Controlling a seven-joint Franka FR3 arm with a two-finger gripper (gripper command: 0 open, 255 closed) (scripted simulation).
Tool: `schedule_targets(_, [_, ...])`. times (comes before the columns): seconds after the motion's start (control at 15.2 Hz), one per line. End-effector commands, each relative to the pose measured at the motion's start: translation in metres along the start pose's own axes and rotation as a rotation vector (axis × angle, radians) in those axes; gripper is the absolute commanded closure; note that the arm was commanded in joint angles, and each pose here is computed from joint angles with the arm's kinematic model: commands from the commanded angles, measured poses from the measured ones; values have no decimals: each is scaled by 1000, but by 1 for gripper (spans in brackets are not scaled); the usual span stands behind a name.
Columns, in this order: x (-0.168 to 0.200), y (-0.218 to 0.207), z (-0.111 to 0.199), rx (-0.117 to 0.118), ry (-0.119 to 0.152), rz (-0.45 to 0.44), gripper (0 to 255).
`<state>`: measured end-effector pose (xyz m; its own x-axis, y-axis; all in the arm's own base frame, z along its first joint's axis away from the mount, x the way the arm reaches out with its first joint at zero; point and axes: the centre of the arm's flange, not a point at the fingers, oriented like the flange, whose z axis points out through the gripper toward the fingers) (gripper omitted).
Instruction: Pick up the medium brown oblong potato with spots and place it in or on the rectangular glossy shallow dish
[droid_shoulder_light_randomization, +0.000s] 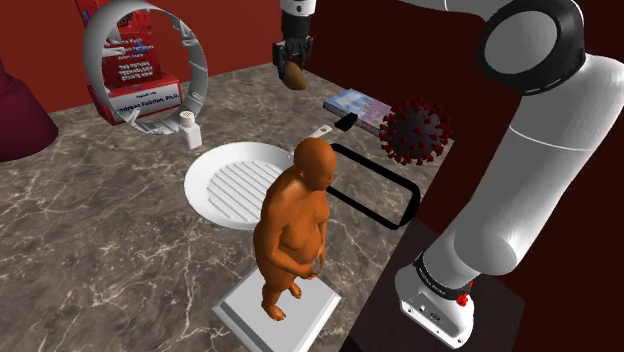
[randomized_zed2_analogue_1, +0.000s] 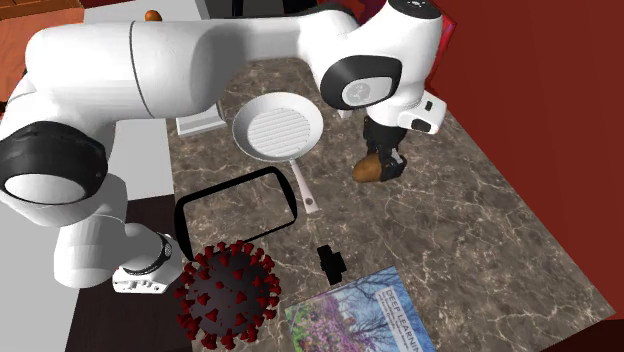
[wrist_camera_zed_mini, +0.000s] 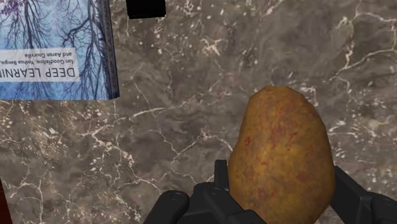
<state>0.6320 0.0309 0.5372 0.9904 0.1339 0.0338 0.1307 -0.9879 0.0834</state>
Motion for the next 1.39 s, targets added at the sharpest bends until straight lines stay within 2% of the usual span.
schedule_targets(0.0, [-29,-3,1,0,0,0,255])
schedule_targets(1.32, [-291,-37,-14,0,0,0,255])
